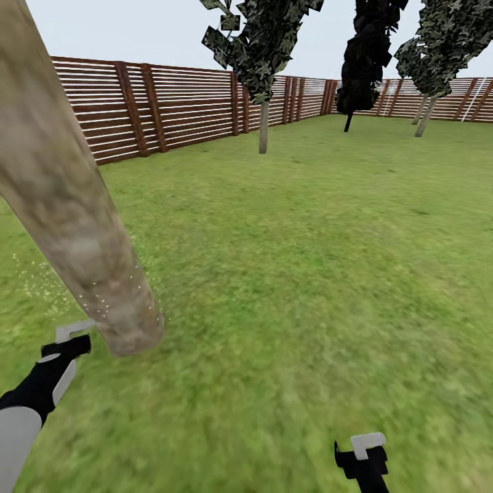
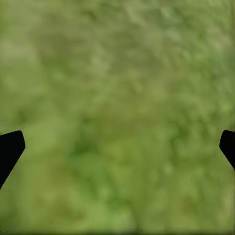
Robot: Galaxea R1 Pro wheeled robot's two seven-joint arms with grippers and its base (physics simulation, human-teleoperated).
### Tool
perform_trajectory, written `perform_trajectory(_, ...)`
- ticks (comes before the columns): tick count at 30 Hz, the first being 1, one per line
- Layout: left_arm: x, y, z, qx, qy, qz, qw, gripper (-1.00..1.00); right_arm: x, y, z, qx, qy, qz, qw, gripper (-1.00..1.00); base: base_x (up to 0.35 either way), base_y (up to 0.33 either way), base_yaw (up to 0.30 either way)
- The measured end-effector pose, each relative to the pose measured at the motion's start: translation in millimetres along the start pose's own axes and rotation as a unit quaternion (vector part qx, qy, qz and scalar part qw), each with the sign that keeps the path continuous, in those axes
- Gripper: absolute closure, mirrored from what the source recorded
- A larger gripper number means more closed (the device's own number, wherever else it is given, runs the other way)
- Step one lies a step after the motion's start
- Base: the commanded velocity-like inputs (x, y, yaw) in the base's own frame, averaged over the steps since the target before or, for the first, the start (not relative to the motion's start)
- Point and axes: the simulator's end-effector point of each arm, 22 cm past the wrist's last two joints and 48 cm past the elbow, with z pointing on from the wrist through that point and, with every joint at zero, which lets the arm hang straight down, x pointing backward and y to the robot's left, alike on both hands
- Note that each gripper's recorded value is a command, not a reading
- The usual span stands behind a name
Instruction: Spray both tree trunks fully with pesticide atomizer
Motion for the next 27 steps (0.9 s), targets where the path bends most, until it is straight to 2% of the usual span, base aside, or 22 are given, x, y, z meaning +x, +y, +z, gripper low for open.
perform_trajectory(2,-10,2,-0.5,-0.001,-0.01,-0.007,0.9999,1.0,0,0,0.0,0.0,0.0,0.0,1.0,-1.0,-0.001,0.0,0.0)
perform_trajectory(3,-13,7,-0.4,-0.005,-0.013,-0.016,0.9998,1.0,0,0,0.0,0.0,0.0,0.0,1.0,-1.0,0.0,0.0,0.0)
perform_trajectory(5,-36,16,-2.3,-0.01,-0.034,-0.042,0.9985,1.0,0,0,0.0,0.0,0.0,0.0,1.0,-1.0,0.0,0.0,0.0)
perform_trajectory(7,-50,19,-4.5,-0.01,-0.047,-0.053,0.9974,1.0,0,0,0.0,0.0,0.0,0.0,1.0,-1.0,0.0,0.0,0.0)
perform_trajectory(12,-53,18,-5.3,-0.009,-0.05,-0.053,0.9973,1.0,0,0,0.0,-0.001,0.0,0.0,1.0,-1.0,0.0,-0.05,0.0)
perform_trajectory(20,-46,3,-12.1,0.002,-0.053,-0.05,0.9974,1.0,0,0,0.0,-0.001,0.0,0.0,1.0,-1.0,0.014,-0.257,0.0)
perform_trajectory(27,-45,2,-12.2,0.003,-0.052,-0.049,0.9974,1.0,0,0,0.1,0.0,0.0,0.0,1.0,-1.0,0.071,-0.257,0.0)
